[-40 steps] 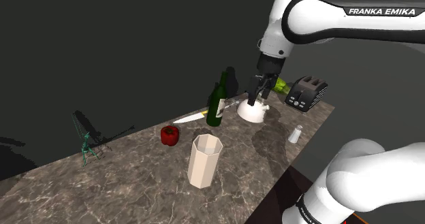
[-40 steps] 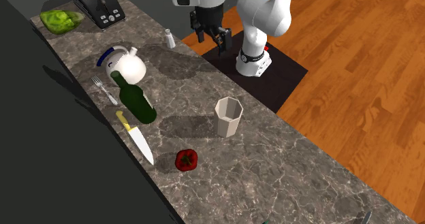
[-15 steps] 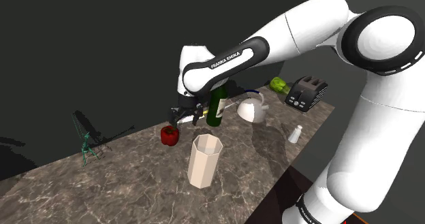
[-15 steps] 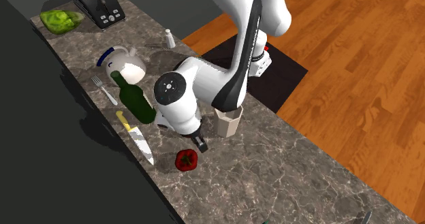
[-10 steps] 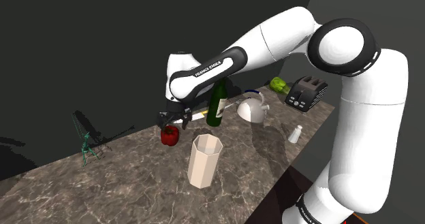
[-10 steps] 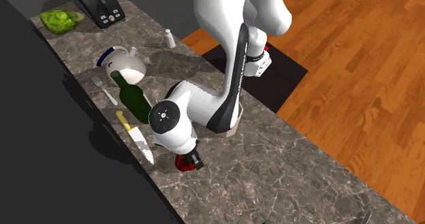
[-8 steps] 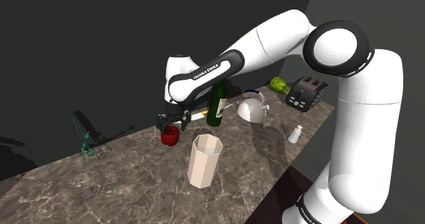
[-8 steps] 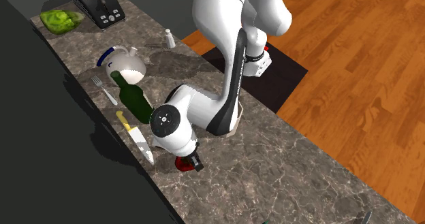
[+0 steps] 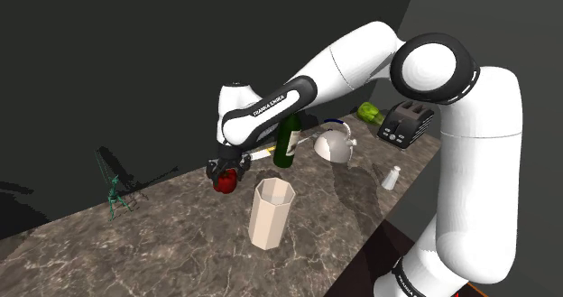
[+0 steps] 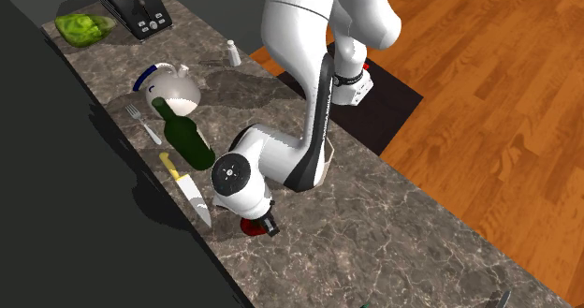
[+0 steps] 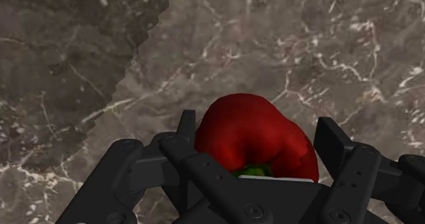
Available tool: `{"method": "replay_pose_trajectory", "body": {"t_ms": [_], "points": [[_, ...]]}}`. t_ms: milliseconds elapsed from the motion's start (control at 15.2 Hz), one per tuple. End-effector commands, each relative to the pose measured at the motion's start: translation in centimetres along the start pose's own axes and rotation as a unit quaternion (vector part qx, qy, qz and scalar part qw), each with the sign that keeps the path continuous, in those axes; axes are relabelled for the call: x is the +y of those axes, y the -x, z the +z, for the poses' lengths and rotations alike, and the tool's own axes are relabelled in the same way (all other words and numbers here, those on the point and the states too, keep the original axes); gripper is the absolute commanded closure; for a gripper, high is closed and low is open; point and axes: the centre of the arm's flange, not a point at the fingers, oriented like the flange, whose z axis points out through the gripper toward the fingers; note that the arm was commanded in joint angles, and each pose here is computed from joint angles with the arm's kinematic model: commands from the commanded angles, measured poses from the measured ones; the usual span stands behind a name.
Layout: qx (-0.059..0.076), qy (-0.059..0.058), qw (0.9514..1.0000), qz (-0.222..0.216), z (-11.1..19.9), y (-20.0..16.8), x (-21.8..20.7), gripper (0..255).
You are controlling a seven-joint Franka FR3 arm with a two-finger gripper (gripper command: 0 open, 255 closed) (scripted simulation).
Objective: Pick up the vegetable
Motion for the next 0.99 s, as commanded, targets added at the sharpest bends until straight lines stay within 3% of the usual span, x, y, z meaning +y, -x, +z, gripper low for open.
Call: {"method": "replay_pose_trajectory", "body": {"t_ms": [0,462,924], "points": [[0.000,0.000,1.0000,0.000,0.2,0.0,0.0,255],[0.000,0.000,1.0000,0.000,0.1,0.0,0.1,255],[0.000,0.000,1.0000,0.000,-3.6,0.2,0.0,255]]}}
